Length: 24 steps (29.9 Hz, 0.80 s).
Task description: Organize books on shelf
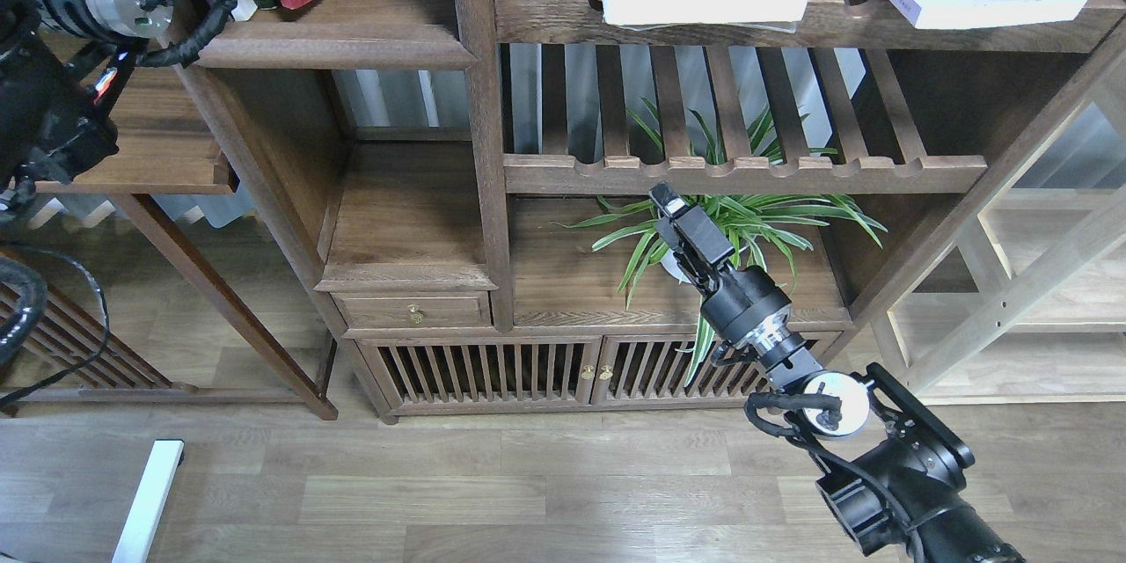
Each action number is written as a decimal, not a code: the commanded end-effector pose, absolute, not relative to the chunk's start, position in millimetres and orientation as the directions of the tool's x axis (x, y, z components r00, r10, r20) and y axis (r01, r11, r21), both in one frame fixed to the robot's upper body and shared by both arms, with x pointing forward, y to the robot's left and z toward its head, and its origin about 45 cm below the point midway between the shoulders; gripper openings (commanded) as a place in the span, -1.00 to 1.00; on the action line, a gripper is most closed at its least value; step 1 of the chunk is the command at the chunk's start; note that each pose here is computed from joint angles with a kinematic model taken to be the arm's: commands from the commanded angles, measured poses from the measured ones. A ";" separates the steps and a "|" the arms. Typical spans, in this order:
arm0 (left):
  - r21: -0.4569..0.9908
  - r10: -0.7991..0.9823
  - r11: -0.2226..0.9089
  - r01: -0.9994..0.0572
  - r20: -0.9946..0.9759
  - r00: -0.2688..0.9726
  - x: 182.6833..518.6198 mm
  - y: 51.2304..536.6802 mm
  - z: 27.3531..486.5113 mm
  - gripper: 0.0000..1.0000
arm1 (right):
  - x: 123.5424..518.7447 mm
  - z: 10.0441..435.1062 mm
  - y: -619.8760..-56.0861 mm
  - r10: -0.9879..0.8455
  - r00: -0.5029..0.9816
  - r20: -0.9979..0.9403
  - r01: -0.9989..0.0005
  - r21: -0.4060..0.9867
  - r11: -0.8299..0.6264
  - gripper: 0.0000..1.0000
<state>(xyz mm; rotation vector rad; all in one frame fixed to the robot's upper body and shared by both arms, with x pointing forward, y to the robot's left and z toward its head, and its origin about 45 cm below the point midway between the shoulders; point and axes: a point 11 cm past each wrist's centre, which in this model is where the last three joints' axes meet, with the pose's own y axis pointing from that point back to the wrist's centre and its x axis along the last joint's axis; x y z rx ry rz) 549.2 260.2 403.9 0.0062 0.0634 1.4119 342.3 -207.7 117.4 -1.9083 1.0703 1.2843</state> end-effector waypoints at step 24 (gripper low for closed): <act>0.075 0.991 0.130 -0.989 0.011 0.131 548.1 268.6 391.9 -0.41 | 339.4 114.2 -206.5 -0.290 0.201 -0.936 -0.864 -0.029 -0.503 0.97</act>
